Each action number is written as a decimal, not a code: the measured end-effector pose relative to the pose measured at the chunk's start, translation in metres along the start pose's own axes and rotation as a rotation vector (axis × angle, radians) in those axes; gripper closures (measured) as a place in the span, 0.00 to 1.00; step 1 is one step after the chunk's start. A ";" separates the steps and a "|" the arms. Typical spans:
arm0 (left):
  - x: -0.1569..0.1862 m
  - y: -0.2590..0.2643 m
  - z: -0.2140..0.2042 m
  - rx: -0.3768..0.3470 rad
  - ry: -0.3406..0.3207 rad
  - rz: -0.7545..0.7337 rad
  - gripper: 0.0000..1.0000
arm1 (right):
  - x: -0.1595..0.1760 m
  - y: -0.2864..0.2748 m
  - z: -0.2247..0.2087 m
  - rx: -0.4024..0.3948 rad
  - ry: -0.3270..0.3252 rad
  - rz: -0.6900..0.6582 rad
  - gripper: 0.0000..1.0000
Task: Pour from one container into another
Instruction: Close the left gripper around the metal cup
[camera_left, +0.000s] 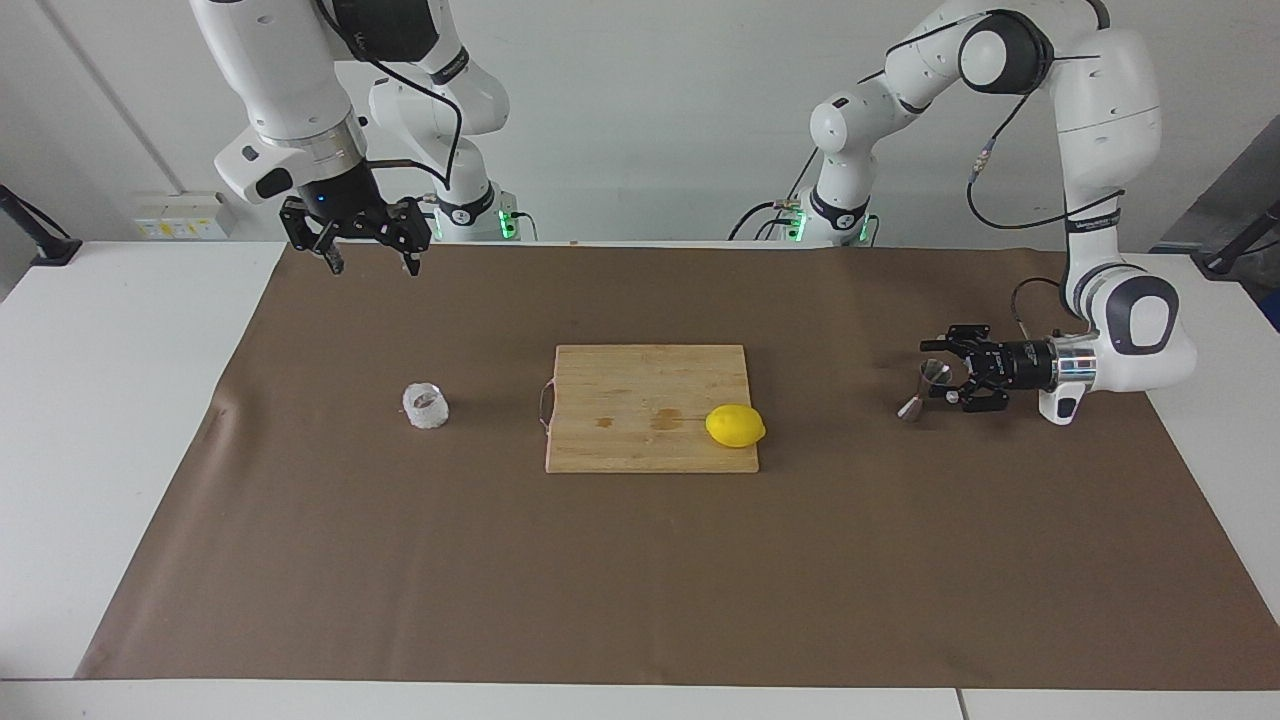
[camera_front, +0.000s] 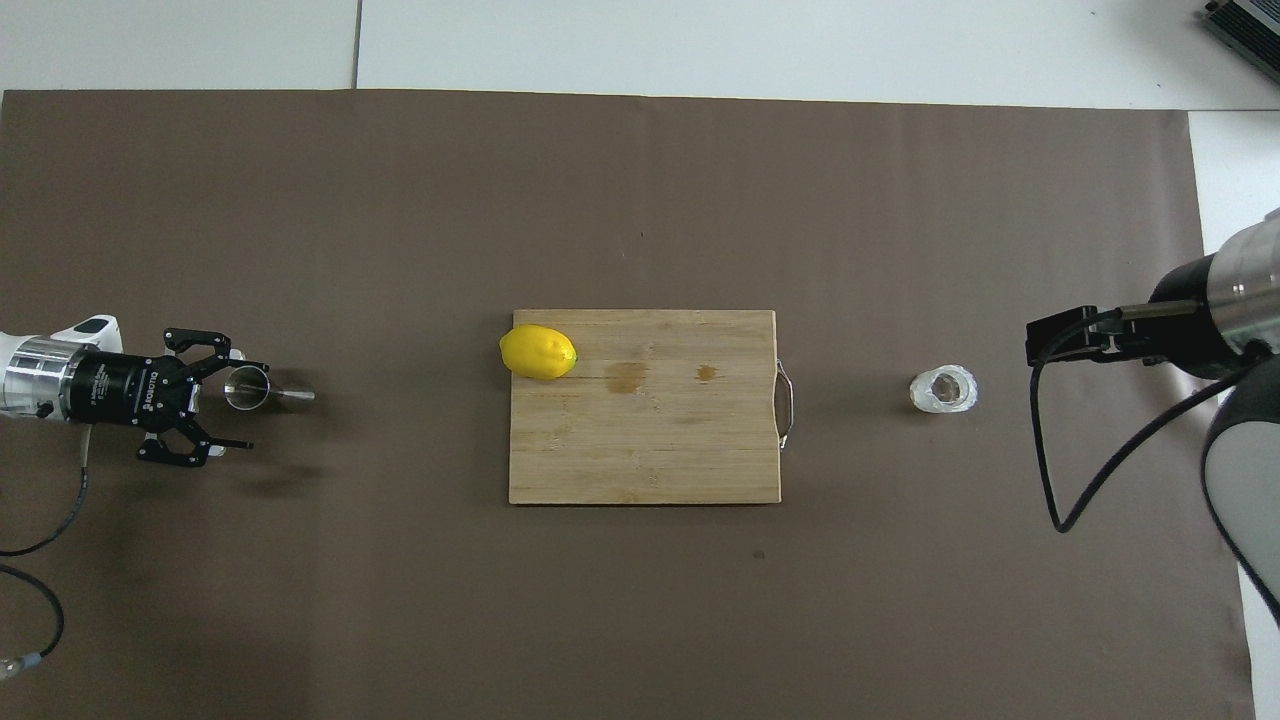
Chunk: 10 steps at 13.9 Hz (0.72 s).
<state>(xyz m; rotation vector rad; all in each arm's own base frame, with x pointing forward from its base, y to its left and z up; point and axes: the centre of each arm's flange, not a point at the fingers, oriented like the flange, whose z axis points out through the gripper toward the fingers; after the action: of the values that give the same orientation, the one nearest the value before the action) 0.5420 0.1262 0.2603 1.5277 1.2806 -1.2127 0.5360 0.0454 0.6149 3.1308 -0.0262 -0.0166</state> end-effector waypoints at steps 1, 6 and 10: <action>0.000 0.000 0.000 0.000 0.000 0.000 0.08 | 0.000 0.000 0.000 0.000 0.000 0.000 0.00; -0.001 0.002 0.000 -0.011 -0.009 -0.001 0.16 | 0.000 0.000 0.000 0.000 0.000 0.000 0.00; -0.002 0.002 0.000 -0.017 -0.014 -0.001 0.28 | 0.000 0.000 0.000 0.000 0.000 0.000 0.00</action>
<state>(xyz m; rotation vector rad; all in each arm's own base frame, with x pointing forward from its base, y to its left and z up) 0.5441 0.1251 0.2620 1.5042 1.2796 -1.2083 0.5359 0.0455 0.6151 3.1308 -0.0262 -0.0164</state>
